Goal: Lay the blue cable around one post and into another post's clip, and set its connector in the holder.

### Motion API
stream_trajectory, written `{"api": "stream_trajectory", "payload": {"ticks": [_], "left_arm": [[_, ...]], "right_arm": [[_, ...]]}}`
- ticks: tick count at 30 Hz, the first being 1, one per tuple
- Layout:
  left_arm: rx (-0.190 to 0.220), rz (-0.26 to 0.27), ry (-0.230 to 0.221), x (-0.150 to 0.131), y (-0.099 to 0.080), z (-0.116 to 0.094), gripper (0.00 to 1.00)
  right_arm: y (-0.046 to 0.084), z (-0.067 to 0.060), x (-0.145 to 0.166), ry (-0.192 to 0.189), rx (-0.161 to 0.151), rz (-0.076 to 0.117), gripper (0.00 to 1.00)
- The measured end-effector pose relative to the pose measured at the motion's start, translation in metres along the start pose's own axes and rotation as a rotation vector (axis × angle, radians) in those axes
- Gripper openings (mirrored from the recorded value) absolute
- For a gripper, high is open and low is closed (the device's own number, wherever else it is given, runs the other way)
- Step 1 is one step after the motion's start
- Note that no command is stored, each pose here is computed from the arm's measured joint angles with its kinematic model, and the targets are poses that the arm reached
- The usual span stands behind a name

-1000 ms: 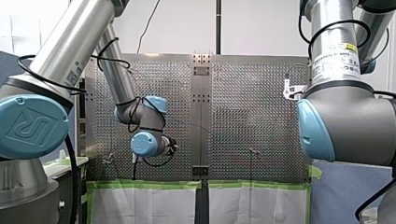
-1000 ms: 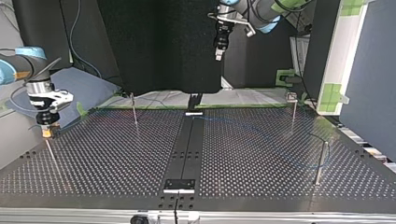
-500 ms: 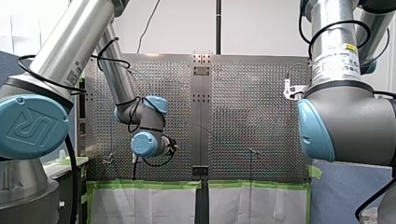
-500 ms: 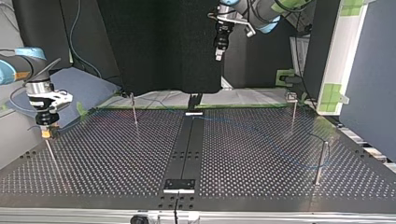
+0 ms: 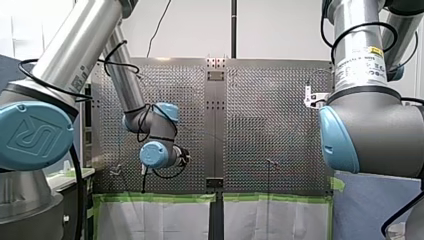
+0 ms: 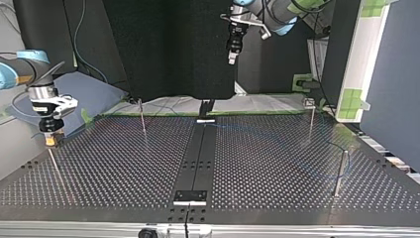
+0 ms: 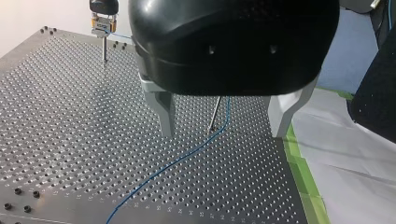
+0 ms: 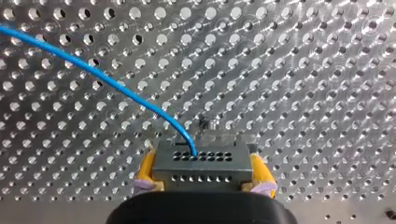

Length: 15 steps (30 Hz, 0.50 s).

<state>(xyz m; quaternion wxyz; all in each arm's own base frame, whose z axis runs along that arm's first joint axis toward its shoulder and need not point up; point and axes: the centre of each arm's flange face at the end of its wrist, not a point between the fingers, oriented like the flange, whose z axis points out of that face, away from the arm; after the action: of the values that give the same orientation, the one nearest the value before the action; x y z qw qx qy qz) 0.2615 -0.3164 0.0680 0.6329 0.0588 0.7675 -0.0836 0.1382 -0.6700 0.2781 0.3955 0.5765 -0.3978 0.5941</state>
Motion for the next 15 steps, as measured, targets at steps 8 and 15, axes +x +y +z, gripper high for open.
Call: {"api": "stream_trajectory", "payload": {"ticks": [8, 15], "left_arm": [[-0.001, 0.003, 0.004, 0.0004, 0.0005, -0.0003, 1.00], [-0.006, 0.009, 0.011, 0.0008, 0.0022, -0.0001, 1.00]], "right_arm": [[0.0003, 0.0008, -0.0009, 0.004, 0.009, -0.001, 0.00], [0.0039, 0.0038, 0.0052, 0.016, 0.009, -0.002, 0.00]]}}
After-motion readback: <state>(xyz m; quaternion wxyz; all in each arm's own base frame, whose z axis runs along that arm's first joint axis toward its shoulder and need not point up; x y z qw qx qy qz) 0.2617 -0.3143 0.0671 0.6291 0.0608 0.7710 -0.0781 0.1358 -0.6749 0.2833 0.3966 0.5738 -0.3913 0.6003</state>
